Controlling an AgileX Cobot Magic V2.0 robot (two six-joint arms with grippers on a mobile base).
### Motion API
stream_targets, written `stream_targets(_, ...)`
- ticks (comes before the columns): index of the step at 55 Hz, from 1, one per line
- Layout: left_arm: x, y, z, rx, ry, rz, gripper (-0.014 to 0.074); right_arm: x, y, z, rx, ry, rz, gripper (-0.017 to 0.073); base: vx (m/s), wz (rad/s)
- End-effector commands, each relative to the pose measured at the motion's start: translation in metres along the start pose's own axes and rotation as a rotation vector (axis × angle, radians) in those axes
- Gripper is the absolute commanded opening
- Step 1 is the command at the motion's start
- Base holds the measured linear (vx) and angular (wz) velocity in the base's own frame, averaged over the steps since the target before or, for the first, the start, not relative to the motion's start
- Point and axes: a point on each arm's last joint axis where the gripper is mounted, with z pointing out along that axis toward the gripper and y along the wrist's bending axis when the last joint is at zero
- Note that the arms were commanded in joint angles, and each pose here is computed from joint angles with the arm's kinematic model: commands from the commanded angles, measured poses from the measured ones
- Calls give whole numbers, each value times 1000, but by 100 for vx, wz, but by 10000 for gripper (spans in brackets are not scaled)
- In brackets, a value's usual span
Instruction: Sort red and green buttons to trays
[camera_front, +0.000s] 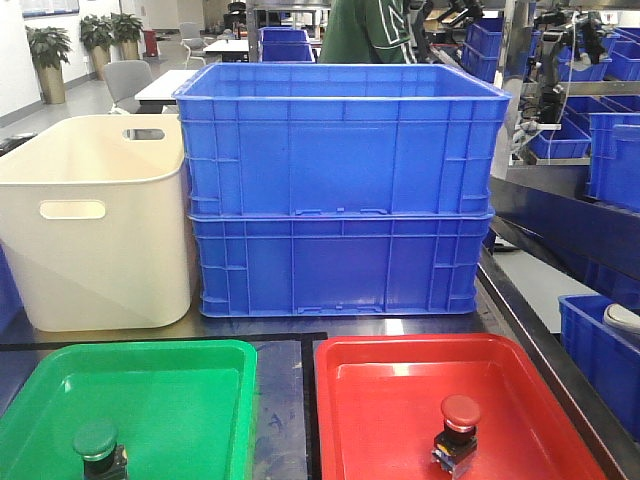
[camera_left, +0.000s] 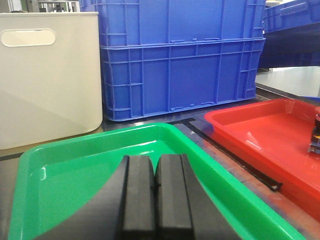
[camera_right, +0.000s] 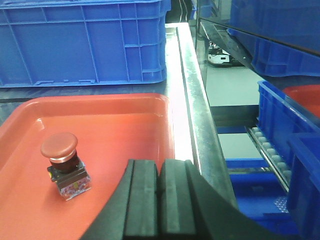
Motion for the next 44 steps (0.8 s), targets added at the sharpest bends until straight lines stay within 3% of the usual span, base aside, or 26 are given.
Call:
stream_targets(1,-10,-2,0,21,-30,-21,-6,-14,3,-3,-29,-80,-22,-8,0,0)
stream_targets(24,-5,-1,1,11,-15,-27,-6,-14,3,-3,-29,-80,-22,-8,0,0)
stream_targets(26,-3,3,1,-31,-12,-69,-6,-14,3,-3,-29,-80,-22,-8,0,0)
stream_targets(29,1,12,0,-125,-22,-252,-6,-14,3,-3,-29,-80,-22,-8,0,0)
stream_targets(33,16,27,-3,-312,62,-337,-6,-14,3,-3,-29,-80,-22,-8,0,-1)
stream_targets(35,22,30,-6,-361,118,-327,-6,-14,3,-3,-29,-80,-22,-8,0,0)
stream_targets(38,31,32,-8,-394,216,-272,-6,-14,3,-3,-29,-80,-22,-8,0,0)
stream_targets(39,32,32,-9,-396,227,-278,-6,-14,3,-3,-29,-80,-22,-8,0,0)
stream_targets(41,35,31,-9,-373,245,-198,-6,-14,3,-3,-29,-80,-22,-8,0,0)
stream_targets(44,37,28,-10,-334,211,-132,-6,-14,3,-3,-29,-80,-22,-8,0,0)
